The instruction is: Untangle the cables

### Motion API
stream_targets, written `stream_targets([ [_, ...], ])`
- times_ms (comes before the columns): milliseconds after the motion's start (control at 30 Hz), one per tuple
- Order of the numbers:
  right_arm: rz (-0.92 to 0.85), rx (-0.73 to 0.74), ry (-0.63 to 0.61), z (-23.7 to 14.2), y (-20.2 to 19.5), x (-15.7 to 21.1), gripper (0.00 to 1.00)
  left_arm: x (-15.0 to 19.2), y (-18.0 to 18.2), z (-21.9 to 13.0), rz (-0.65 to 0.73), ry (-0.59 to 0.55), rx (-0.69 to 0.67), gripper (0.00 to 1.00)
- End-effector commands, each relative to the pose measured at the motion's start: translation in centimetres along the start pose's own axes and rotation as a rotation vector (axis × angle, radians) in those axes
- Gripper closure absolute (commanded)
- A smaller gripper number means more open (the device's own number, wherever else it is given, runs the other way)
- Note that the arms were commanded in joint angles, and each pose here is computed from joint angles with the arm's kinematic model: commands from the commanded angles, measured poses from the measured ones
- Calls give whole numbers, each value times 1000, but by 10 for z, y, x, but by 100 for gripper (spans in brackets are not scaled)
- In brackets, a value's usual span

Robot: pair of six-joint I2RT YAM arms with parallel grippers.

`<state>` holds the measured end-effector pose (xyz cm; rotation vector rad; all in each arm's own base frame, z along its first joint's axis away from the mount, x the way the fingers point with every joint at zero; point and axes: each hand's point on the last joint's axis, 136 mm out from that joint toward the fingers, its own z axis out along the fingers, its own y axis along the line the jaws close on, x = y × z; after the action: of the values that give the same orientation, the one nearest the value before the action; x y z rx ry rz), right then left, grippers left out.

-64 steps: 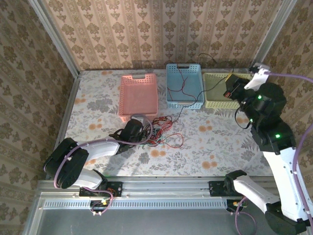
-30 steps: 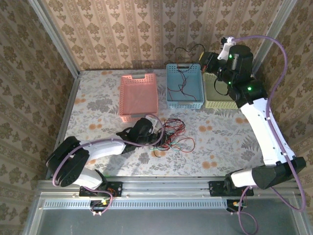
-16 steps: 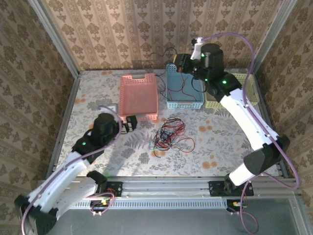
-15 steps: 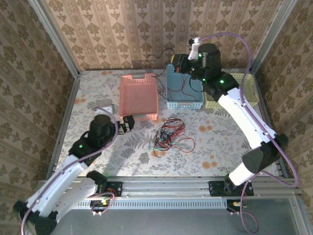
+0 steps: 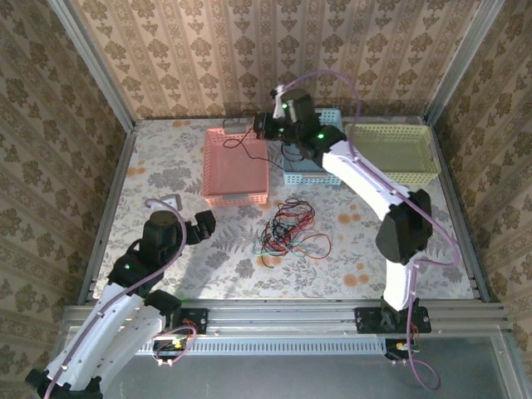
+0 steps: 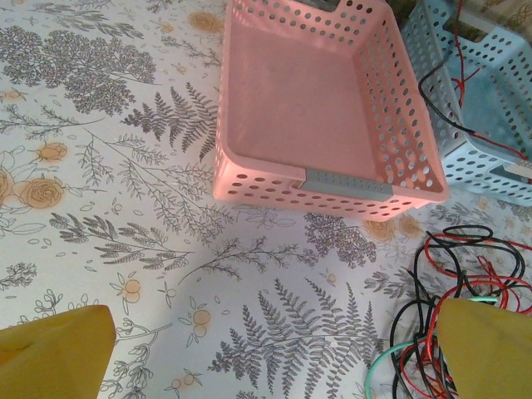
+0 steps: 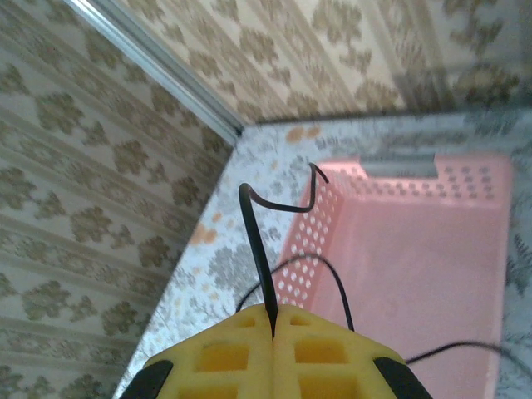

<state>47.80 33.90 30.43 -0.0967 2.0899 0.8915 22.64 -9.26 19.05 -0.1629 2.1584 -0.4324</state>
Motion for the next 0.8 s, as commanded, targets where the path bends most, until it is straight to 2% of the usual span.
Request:
stream_targets([
  [0,15,31,60,31,-7,31,100,2,-2,4,-23,17,9,0],
  [100,5,114,101,54,-32,60,100,3,-3,6,-21,29,11,0],
  [233,-5,188,141,67,-52,83,100,6,-4,8,-24,40,18,0],
  [267,3,193,148,66,-52,85,96,7,-5,9,-25,44,22,0],
  [300,-3,198,147,64,-49,86,87,8,-6,10,-25,52,26,0],
  [333,-16,207,138,59,-46,83,75,9,-6,11,-23,56,28,0],
  [400,-63,205,110,45,-31,73,70,10,-11,13,-16,68,48,0],
  [633,-184,202,1,-24,11,31,66,13,-26,30,-19,118,90,0],
  [767,-222,224,-22,-68,2,45,65,20,-42,44,-21,165,159,3],
])
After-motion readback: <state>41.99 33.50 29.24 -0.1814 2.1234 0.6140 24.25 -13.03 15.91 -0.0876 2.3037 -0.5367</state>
